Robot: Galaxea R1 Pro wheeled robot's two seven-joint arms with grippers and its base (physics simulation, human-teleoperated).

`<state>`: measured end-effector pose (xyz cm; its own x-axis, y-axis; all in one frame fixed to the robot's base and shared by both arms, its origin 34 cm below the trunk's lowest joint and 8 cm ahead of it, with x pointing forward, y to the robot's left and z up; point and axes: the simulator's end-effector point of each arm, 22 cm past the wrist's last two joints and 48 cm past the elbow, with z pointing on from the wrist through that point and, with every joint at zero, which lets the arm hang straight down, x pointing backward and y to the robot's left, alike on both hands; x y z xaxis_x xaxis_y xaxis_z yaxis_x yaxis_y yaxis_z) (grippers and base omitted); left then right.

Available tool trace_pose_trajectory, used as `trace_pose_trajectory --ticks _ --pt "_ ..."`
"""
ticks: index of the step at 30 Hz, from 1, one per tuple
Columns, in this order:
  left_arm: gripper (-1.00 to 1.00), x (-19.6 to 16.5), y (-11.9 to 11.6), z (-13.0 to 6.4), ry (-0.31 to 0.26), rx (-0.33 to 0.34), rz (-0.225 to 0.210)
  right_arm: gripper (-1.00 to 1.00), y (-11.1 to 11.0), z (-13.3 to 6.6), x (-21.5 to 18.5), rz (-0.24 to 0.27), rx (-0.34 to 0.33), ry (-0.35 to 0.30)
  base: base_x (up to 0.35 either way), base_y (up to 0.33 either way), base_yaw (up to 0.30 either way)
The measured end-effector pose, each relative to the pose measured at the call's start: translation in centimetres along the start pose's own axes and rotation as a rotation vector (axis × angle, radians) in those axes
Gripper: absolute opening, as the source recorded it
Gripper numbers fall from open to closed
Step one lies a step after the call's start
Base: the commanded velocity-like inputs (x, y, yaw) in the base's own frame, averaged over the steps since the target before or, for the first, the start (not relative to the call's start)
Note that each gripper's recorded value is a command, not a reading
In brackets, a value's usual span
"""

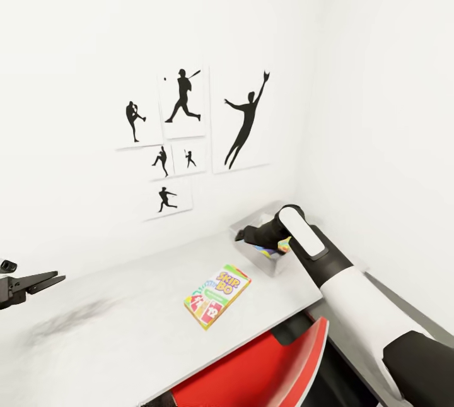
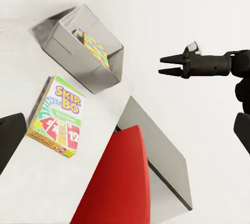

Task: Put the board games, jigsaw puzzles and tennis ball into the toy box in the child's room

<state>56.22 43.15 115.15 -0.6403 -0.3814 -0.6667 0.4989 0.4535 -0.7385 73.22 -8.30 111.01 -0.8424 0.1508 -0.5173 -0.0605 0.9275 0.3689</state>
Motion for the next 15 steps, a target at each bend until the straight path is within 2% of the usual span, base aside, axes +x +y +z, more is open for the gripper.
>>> trace_pose_trajectory --ticks 8,15 --pt "1.00 0.2 0.4 0.1 0.004 -0.003 -0.007 1.00 -0.2 0.4 0.1 0.003 0.007 0.005 0.000 0.000 0.199" --pt "1.00 0.4 0.8 0.3 0.008 -0.007 -0.015 1.00 0.7 1.1 0.4 -0.008 0.008 0.012 -0.023 0.013 0.169"
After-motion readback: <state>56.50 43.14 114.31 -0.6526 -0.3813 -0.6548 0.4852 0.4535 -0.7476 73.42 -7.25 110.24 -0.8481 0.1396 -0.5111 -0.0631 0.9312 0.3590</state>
